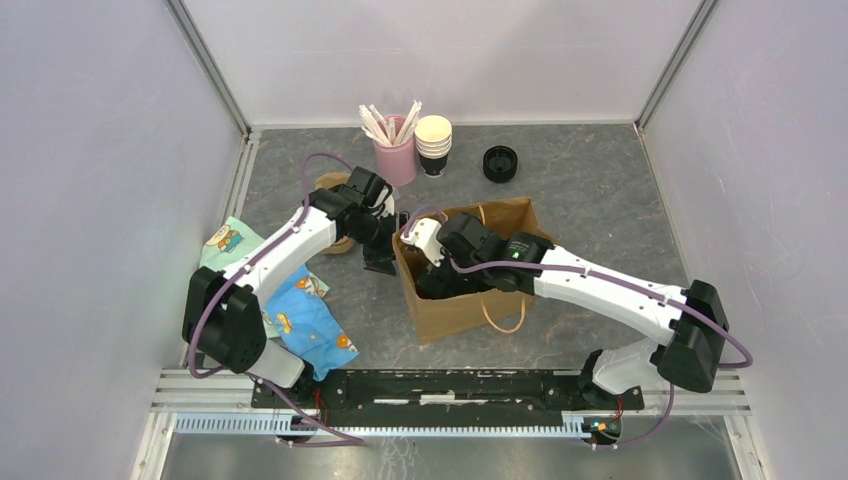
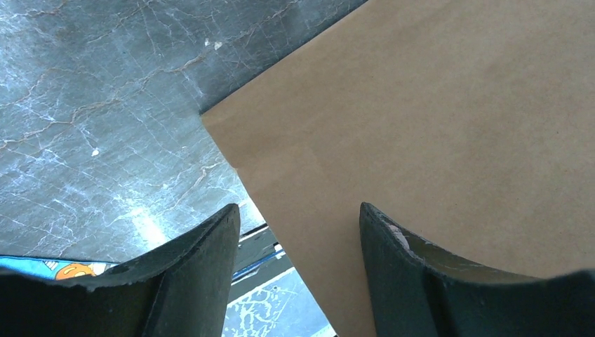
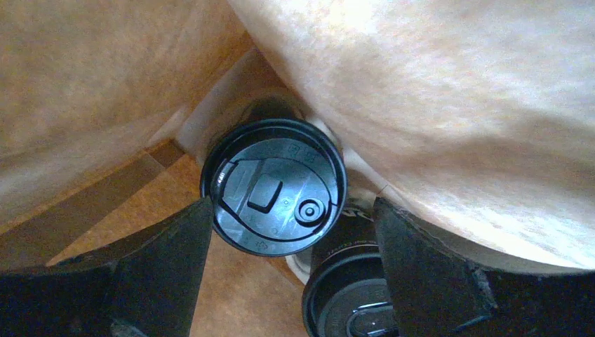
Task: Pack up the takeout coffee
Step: Place the coffee cup on the cup tray.
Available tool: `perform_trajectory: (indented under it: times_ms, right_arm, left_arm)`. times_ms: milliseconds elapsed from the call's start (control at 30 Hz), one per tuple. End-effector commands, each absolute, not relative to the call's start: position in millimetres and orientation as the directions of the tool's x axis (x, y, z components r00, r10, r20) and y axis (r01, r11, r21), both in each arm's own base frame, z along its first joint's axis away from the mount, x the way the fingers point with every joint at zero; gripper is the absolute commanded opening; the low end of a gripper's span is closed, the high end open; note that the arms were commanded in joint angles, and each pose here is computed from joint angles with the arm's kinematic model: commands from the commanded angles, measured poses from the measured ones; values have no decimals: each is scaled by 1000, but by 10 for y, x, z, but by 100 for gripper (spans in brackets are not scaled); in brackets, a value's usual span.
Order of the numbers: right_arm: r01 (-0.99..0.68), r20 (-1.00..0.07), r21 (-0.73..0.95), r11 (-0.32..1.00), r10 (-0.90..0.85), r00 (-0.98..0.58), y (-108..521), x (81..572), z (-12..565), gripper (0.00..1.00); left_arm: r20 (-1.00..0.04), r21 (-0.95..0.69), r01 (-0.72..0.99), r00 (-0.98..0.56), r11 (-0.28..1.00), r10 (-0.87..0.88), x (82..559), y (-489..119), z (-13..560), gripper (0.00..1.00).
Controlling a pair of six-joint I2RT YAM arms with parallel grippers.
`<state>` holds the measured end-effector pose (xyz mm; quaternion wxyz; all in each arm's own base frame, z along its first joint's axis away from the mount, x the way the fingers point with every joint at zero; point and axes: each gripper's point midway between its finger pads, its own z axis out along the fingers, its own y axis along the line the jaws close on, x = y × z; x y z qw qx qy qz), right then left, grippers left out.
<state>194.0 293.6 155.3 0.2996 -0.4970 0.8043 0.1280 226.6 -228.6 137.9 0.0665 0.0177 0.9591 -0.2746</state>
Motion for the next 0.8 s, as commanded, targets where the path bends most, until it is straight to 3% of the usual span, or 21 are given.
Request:
perform_trajectory:
  times_ms: [0,233,767]
  right_arm:
    - [-843,-679,-108,527,-658,-324,2962,2012,1957,90]
    - [-836,-714,-106,538,-627,-312,2947,2006,2272,93]
    - [-809,-891,21,587,-356,-282,3018,1928,3380,93]
  left_arm:
    - [-170,-564,86,-985,822,-13,2257,-2347,1558,70]
    - [-188,-537,82,-982,840,-24,2310,-2240,1530,72]
    - [-269,-468,94,-962,879,-40,2485,-2052,1785,75]
